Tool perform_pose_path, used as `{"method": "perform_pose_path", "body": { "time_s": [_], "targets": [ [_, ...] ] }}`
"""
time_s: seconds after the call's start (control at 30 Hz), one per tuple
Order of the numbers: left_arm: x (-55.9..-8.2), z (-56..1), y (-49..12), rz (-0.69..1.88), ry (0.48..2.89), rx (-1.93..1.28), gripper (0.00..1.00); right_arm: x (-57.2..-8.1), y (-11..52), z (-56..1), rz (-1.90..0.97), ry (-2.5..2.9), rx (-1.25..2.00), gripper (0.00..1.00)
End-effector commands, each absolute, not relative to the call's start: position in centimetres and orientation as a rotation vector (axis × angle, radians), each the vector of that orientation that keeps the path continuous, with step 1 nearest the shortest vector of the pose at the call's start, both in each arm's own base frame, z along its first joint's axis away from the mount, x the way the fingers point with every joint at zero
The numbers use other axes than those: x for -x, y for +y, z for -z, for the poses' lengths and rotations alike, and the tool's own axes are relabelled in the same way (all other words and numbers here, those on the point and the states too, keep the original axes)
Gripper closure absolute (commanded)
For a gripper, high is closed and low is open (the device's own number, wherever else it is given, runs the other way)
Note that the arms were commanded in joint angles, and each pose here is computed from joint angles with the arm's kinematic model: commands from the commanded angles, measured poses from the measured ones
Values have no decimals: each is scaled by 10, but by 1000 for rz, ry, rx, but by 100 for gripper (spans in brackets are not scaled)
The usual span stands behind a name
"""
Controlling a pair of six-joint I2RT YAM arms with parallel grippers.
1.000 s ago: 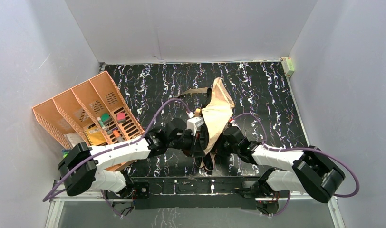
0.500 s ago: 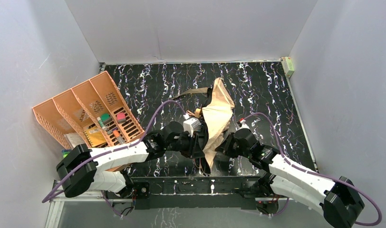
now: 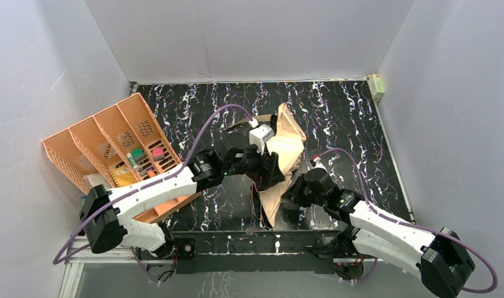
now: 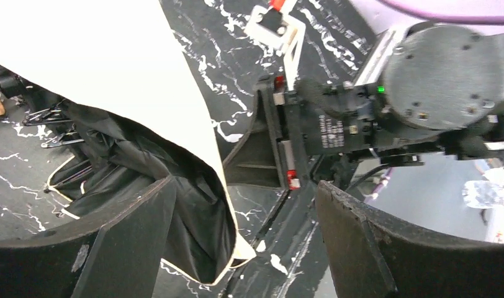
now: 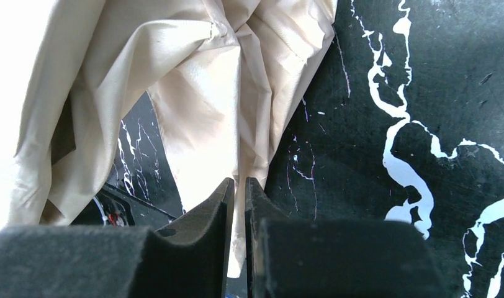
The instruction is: Put away the umbrella
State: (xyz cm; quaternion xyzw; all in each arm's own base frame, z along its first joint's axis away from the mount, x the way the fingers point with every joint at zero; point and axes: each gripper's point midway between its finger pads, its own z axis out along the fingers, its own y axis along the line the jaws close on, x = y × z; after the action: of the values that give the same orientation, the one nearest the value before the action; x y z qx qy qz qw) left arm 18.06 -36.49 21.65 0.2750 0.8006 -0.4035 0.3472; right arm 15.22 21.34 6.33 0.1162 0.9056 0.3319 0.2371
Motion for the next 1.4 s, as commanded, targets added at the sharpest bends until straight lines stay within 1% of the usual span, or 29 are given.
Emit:
{"method": "perform_pose_path", "body": {
  "time_s": [0.0, 0.27, 0.33, 0.4, 0.5, 0.63, 0.77, 0.87, 1.1, 1.37],
  "targets": [
    [-182, -190, -362, 925, 2159, -828, 19, -157, 216, -72, -934, 2436, -327, 80],
    [-176, -167, -372, 967, 2219, -872, 29, -156, 213, -70, -940, 2429, -349, 79],
    [-175, -166, -374, 979, 2215, -876, 38, -155, 213, -70, -941, 2428, -350, 79],
    [-177, -166, -375, 975, 2208, -871, 43, -155, 213, -69, -941, 2429, -349, 80],
    [-181, -168, -375, 958, 2201, -869, 55, -155, 212, -69, -939, 2429, -350, 79],
    [-184, -168, -375, 932, 2202, -877, 65, -155, 212, -68, -937, 2433, -352, 79],
    [-185, -171, -374, 919, 2198, -889, 89, -154, 212, -67, -938, 2434, -357, 78],
    [-189, -184, -374, 906, 2176, -884, 98, -154, 211, -68, -939, 2431, -361, 78],
    [-197, -235, -380, 919, 2086, -868, 100, -156, 211, -71, -935, 2420, -365, 77],
    [-190, -280, -390, 1039, 1987, -866, 100, -157, 206, -74, -919, 2404, -384, 76]
  ]
}}
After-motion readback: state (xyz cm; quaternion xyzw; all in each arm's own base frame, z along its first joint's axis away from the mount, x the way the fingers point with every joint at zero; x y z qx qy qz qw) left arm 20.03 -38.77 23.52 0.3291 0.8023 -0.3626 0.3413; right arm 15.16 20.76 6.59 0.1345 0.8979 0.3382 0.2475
